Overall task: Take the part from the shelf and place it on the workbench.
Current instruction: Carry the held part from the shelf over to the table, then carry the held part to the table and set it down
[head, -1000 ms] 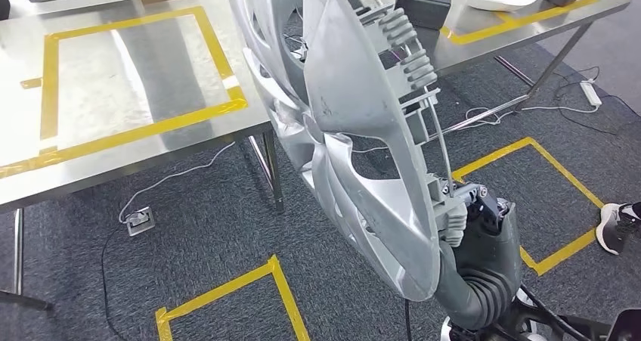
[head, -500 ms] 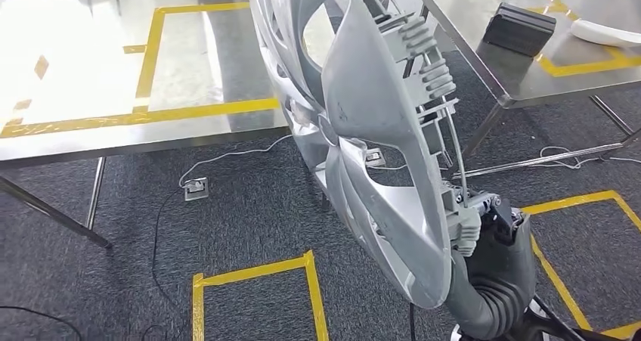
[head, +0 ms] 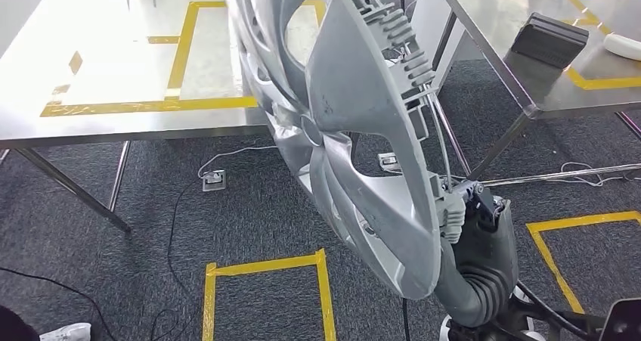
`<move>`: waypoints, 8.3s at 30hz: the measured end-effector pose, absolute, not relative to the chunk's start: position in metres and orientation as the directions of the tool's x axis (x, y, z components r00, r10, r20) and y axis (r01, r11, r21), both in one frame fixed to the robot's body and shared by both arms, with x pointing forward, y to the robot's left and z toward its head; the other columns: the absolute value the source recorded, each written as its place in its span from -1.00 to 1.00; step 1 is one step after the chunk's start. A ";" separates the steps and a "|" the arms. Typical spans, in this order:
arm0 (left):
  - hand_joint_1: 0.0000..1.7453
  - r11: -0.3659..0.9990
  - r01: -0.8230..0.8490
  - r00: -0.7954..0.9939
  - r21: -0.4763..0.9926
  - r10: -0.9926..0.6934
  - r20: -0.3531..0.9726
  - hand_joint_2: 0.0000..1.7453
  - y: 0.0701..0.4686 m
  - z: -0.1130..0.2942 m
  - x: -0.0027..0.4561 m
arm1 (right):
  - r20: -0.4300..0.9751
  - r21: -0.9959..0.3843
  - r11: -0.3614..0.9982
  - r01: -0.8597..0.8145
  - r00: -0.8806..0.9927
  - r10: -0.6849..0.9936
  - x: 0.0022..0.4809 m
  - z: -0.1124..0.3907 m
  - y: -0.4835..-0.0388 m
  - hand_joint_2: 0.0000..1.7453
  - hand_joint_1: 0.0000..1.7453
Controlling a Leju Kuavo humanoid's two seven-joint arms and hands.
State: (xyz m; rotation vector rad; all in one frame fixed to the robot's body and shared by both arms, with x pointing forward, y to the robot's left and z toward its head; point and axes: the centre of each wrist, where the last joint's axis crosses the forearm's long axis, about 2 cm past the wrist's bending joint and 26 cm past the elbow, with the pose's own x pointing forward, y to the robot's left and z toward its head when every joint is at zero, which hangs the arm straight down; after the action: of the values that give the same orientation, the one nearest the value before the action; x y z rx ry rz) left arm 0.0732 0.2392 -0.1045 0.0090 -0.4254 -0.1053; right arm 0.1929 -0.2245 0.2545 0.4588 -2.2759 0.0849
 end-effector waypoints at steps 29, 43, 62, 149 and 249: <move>-1.00 0.995 0.098 0.936 0.019 -0.099 0.338 1.00 0.236 -0.104 0.073 | 0.715 0.111 0.909 -0.401 -0.603 -0.354 0.193 0.254 -0.224 1.00 1.00; -1.00 0.995 0.101 0.937 0.019 -0.102 0.335 1.00 0.236 -0.104 0.073 | 0.715 0.111 0.906 -0.408 -0.600 -0.358 0.194 0.253 -0.223 1.00 1.00; -1.00 0.995 0.102 0.937 0.017 -0.102 0.335 1.00 0.236 -0.104 0.073 | 0.713 0.110 0.903 -0.415 -0.601 -0.363 0.194 0.253 -0.223 1.00 1.00; -1.00 0.995 0.101 0.938 0.028 -0.104 0.332 1.00 0.242 -0.105 0.074 | 0.712 0.150 0.902 -0.405 -0.589 -0.383 0.199 0.248 -0.221 1.00 1.00; -1.00 0.995 0.101 0.940 0.026 -0.104 0.324 1.00 0.241 -0.105 0.074 | 0.709 0.167 0.896 -0.412 -0.581 -0.400 0.201 0.246 -0.219 1.00 1.00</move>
State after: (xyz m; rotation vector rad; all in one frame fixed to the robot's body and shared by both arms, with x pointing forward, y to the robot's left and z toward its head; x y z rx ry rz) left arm 0.0739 0.2407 -0.1045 0.0086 -0.3313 -0.1042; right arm 0.2015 -0.2193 0.2459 0.5786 -2.2523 0.0200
